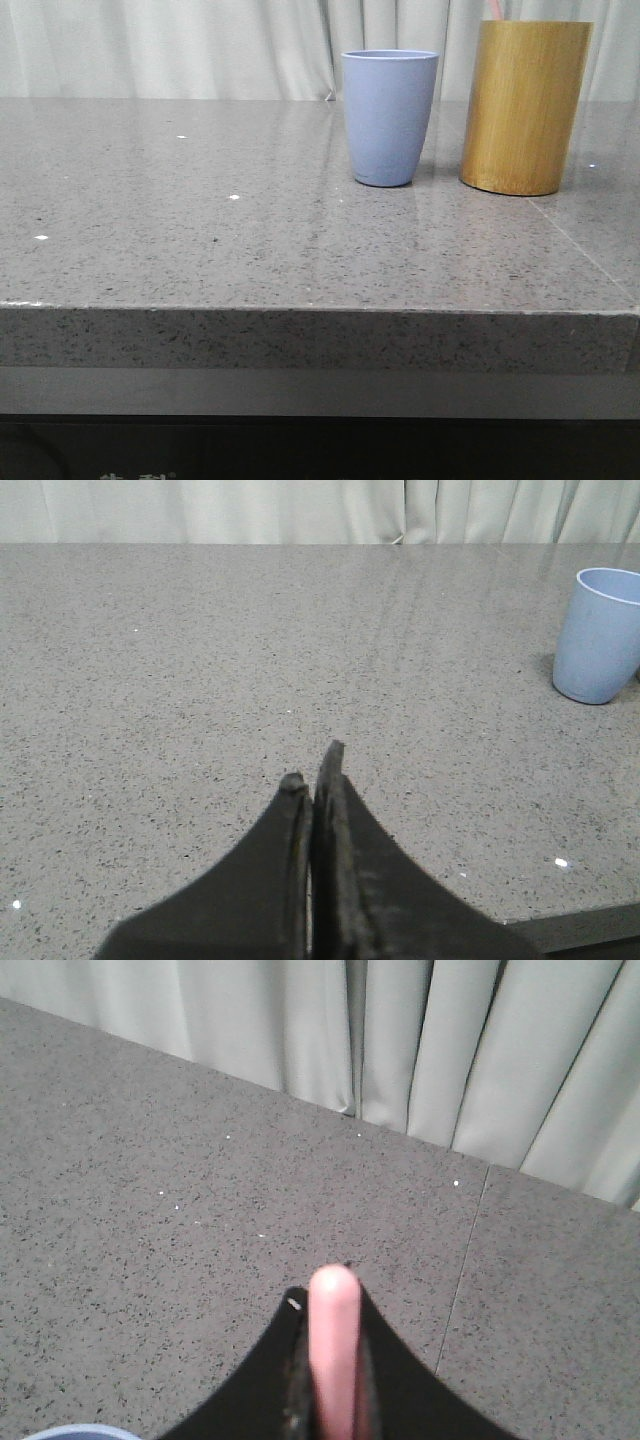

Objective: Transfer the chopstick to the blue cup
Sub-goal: 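Move the pink stick over the blue cup and lower it in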

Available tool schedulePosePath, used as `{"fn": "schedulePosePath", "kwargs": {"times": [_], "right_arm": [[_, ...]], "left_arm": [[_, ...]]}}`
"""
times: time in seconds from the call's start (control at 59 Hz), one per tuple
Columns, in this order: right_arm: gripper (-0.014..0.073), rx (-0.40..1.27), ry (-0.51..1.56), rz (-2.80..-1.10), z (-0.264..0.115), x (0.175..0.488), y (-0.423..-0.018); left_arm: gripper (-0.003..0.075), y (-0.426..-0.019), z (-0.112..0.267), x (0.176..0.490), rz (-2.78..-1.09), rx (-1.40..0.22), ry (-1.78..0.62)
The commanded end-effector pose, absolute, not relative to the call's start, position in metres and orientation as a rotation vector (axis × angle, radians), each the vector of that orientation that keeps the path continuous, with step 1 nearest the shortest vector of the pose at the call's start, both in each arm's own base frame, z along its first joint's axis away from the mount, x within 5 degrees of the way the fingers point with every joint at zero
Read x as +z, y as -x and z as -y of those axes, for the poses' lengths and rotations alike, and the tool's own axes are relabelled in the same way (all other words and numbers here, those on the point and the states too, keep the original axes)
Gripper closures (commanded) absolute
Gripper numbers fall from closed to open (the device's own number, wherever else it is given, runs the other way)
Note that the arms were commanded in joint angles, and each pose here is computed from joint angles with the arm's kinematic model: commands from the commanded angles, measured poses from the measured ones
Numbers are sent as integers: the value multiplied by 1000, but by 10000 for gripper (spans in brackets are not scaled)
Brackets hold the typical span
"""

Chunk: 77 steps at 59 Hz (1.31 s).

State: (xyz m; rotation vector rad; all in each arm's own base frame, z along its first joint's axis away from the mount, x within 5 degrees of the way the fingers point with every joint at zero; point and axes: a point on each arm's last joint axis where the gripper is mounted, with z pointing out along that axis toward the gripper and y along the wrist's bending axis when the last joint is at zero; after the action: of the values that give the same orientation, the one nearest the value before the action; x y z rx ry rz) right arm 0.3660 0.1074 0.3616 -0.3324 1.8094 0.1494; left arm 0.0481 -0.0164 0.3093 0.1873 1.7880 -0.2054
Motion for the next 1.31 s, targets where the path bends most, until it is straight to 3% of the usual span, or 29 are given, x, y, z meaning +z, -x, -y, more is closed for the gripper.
{"fn": "schedulePosePath", "kwargs": {"times": [0.0, 0.153, 0.407, 0.542, 0.678, 0.881, 1.288], "right_arm": [[592, 144, 309, -1620, -103, 405, -353], [592, 141, 300, -1537, -98, 427, -339], [592, 158, 243, -1221, -85, 510, -286], [592, 202, 261, -1168, -96, 527, -275], [591, 278, 310, -1159, -123, 523, -274], [591, 369, 368, -1241, -168, 487, -301], [589, 354, 414, -1386, -190, 435, -339]], "left_arm": [[739, -50, 16, 323, -1701, -215, -160], [739, -50, 16, 323, -1701, -215, -160], [739, -50, 16, 323, -1701, -215, -160], [739, -50, 16, 323, -1701, -215, -160], [739, -50, 16, 323, -1701, -215, -160], [739, -50, 16, 323, -1701, -215, -160], [739, -50, 16, 323, -1701, -215, -160]]}}
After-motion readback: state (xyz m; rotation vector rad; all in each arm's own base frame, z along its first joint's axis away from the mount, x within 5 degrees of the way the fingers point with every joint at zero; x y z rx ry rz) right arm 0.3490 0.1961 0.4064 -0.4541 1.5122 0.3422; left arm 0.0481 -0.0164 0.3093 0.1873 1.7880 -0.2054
